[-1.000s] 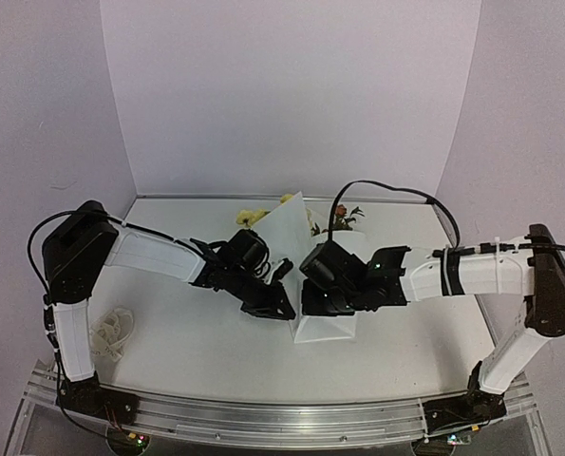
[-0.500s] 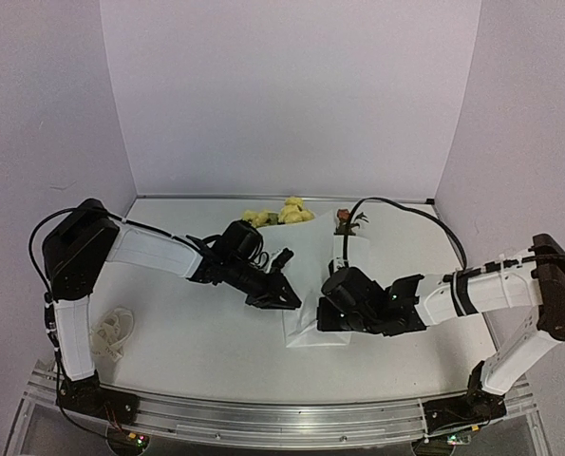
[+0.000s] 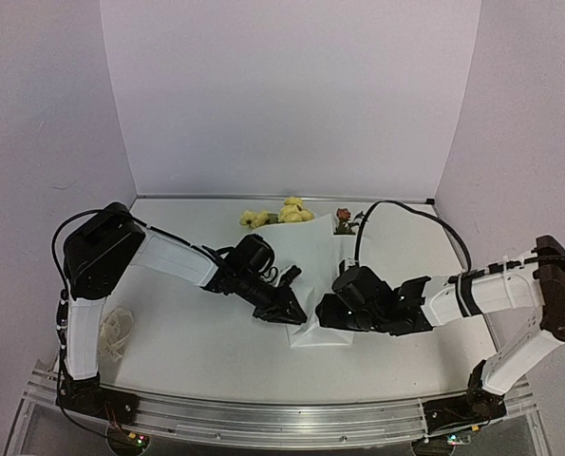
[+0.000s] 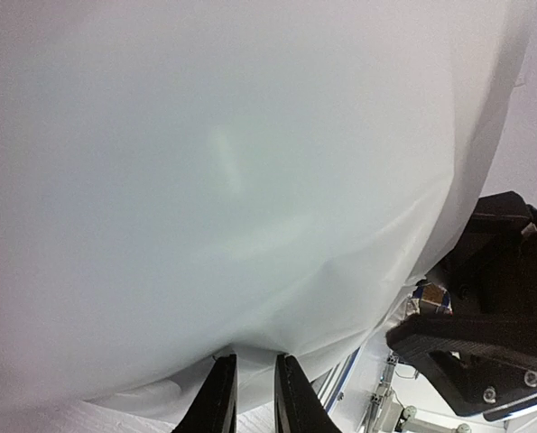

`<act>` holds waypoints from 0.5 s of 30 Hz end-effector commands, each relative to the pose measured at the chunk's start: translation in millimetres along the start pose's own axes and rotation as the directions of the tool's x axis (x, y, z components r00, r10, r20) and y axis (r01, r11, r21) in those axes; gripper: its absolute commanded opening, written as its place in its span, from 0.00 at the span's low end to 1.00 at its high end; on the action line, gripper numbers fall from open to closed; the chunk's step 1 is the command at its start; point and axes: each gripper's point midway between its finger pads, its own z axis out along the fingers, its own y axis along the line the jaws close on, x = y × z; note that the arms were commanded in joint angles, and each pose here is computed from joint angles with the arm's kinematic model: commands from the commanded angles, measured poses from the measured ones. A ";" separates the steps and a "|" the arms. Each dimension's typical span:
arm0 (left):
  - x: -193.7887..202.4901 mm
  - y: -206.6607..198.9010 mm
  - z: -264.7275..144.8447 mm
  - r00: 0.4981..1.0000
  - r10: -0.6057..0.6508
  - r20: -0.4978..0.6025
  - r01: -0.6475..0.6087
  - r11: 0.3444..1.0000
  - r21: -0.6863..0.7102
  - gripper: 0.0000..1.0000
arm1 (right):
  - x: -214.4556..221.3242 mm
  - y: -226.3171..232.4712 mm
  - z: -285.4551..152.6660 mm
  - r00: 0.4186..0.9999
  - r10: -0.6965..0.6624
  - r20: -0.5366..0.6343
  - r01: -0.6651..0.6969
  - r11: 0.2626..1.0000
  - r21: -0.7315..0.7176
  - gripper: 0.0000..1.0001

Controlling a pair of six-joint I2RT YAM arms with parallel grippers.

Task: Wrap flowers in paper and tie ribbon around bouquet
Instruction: Fold the wrapping paper along the fold line into a two-thirds folded shape.

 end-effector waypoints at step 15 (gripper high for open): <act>-5.5 6.7 10.4 1.000 0.006 0.007 -0.005 0.996 -0.095 0.16 | -0.1 -30.1 -2.6 0.985 0.167 -0.051 -0.166 0.986 0.025 0.24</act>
